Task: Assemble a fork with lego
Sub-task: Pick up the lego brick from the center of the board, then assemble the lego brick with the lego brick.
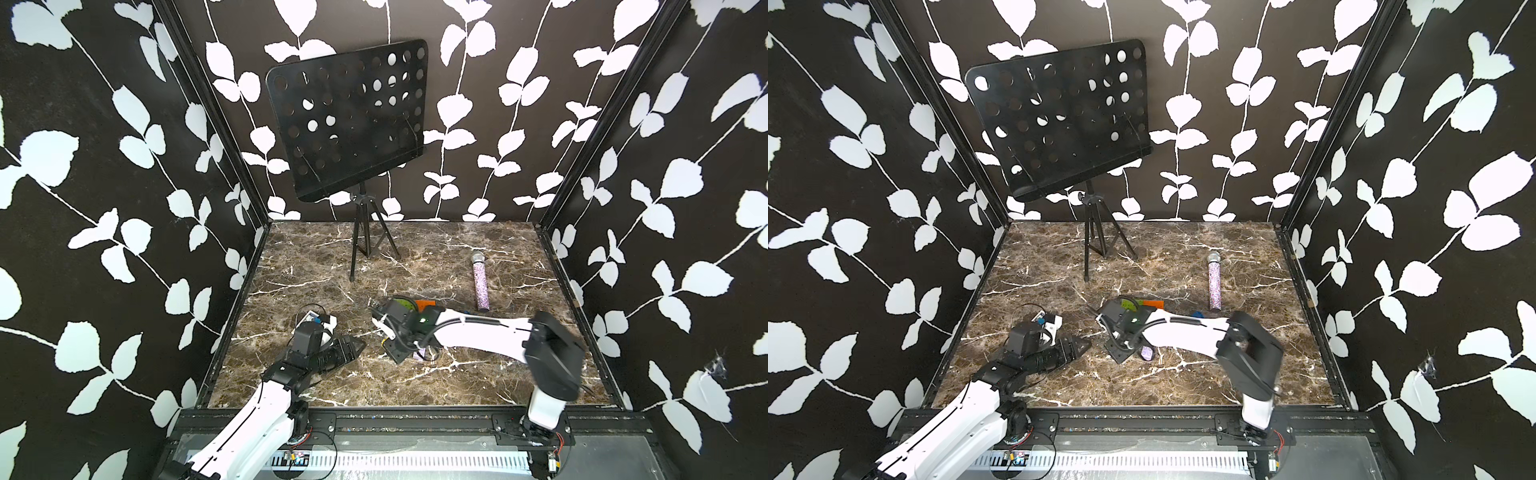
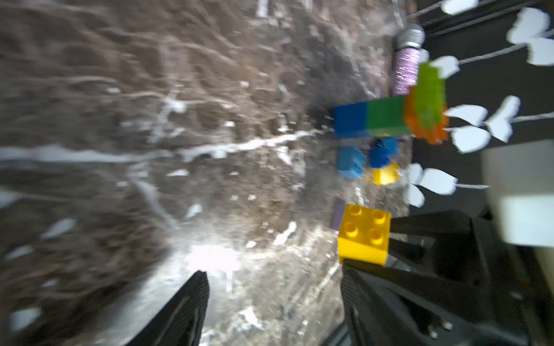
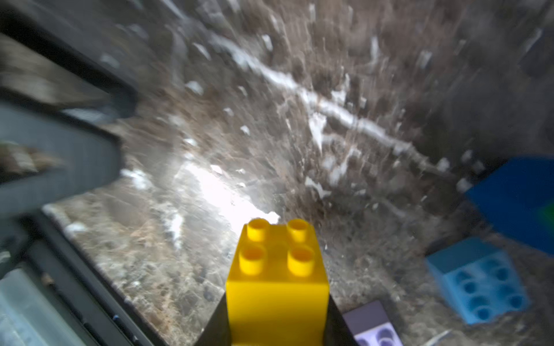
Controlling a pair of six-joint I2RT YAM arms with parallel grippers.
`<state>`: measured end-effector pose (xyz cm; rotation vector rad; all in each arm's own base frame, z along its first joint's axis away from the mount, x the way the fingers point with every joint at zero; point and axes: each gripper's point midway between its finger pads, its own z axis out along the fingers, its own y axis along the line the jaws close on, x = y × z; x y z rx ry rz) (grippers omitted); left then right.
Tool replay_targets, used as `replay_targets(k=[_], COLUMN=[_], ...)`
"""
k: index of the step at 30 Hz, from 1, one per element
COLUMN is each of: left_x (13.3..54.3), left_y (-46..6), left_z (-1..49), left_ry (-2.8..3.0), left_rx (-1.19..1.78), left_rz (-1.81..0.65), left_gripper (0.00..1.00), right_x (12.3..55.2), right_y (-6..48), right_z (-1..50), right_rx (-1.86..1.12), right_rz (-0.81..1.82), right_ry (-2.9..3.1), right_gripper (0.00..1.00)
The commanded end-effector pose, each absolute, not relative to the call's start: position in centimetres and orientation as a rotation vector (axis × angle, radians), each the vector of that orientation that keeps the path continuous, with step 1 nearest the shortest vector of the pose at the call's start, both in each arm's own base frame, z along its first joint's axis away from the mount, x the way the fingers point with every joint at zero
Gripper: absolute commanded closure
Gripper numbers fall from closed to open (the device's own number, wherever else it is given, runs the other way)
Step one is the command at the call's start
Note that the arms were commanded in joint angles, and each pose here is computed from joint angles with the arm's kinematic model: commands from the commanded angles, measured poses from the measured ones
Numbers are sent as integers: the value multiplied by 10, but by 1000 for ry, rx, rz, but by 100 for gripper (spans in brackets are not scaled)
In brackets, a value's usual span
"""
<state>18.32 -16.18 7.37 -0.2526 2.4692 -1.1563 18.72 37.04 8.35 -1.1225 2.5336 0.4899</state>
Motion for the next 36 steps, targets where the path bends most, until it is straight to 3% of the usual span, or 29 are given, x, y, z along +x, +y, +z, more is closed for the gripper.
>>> replay_targets(k=[1,9,25,36], left_x=[185,189,189,189], left_y=[-186,-205,-241,-259], left_z=[124,192,182,184], left_ry=[2334,2163,2334,2360], left_rx=[-128,-79,29,128], left_rz=[-1399,-1608,-1494,-1511], left_gripper=[27,27,39,58], right_x=[199,195,187,190], right_y=[389,382,375,374], right_z=[125,156,173,168], right_rx=[-1164,-1180,-1222,-1221], right_rz=[676,773,820,811], right_ry=[2272,2026,1899,1918], right_gripper=[76,75,74,73])
